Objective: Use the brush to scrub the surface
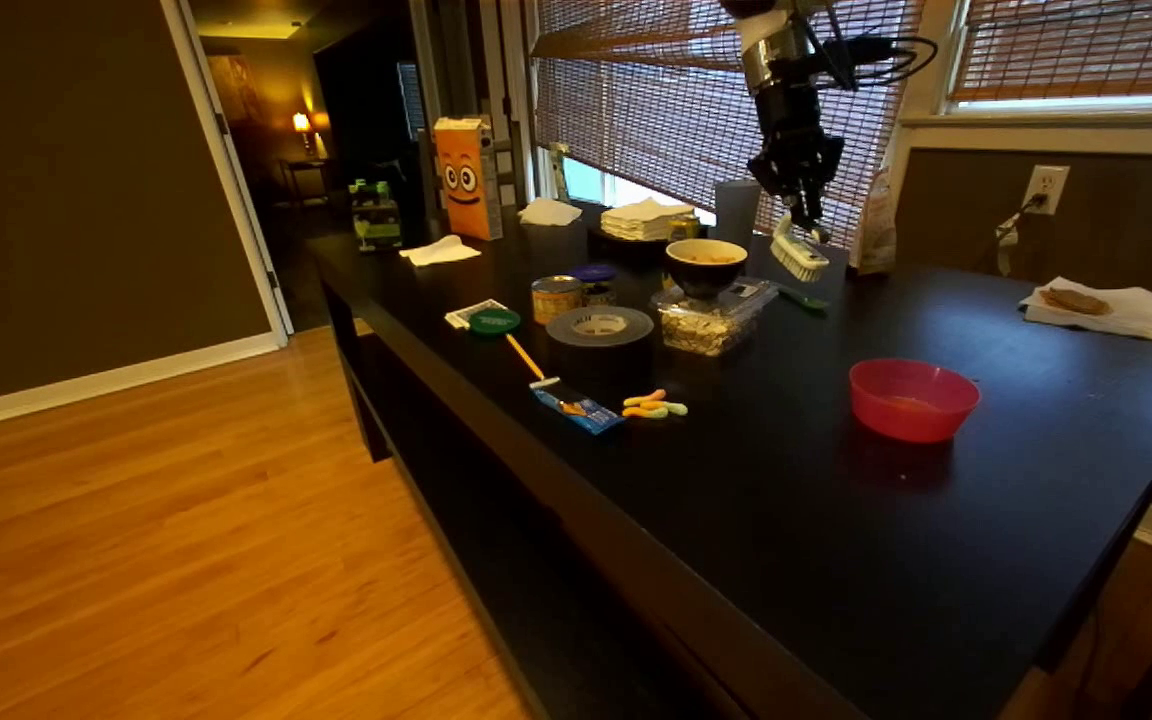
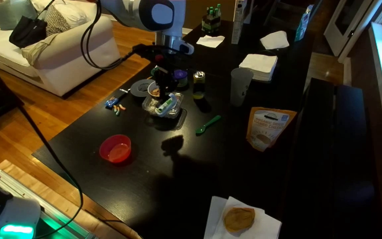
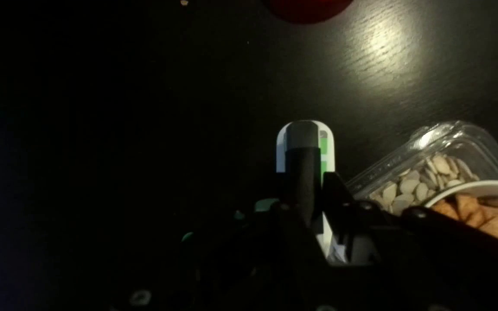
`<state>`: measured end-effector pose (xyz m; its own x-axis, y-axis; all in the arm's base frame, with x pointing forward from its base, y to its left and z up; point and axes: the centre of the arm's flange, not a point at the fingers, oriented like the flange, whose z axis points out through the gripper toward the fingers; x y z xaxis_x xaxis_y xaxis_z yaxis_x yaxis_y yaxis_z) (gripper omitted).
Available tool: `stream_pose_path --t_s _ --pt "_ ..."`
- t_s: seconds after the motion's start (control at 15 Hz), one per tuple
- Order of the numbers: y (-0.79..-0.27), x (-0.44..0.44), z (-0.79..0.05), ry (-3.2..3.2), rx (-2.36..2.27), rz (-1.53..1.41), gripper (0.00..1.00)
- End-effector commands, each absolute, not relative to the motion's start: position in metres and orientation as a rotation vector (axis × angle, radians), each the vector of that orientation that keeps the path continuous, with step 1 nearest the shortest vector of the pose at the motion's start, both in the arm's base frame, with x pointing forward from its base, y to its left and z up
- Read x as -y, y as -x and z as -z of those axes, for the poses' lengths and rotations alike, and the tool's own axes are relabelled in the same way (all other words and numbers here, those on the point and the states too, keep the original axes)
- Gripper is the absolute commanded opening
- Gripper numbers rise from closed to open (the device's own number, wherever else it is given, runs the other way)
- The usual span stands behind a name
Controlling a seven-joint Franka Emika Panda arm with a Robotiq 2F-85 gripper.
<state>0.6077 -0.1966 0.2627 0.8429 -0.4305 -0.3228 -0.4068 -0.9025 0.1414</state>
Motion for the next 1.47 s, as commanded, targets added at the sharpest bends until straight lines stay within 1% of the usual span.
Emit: stream_pose_path --t_s 0.0,0.2,0.4,0.47,0.53,0.73,0.8,1.0,1.4 --pt "-0.628 0.211 -0.247 -2.829 0.772 0.482 0.06" --pt "-0.629 0.223 -0.239 -2.724 0.819 0.483 0.06" --pt "-0.631 0.228 -0.222 -2.722 0.723 0.589 0.06" --pt "-0.629 0.228 -0.216 -2.727 0.709 0.665 0.06" --pt "-0.616 0.224 -0.222 -2.744 0.753 0.581 0.22" --pt "-0.616 0.224 -0.211 -2.734 0.733 0.641 0.22" --pt "-0.611 0.221 -0.211 -2.739 0.71 0.628 0.06" --pt "-0.623 0.22 -0.198 -2.769 0.665 0.61 0.06" --pt "-0.64 0.219 -0.173 -2.786 0.559 0.673 0.06"
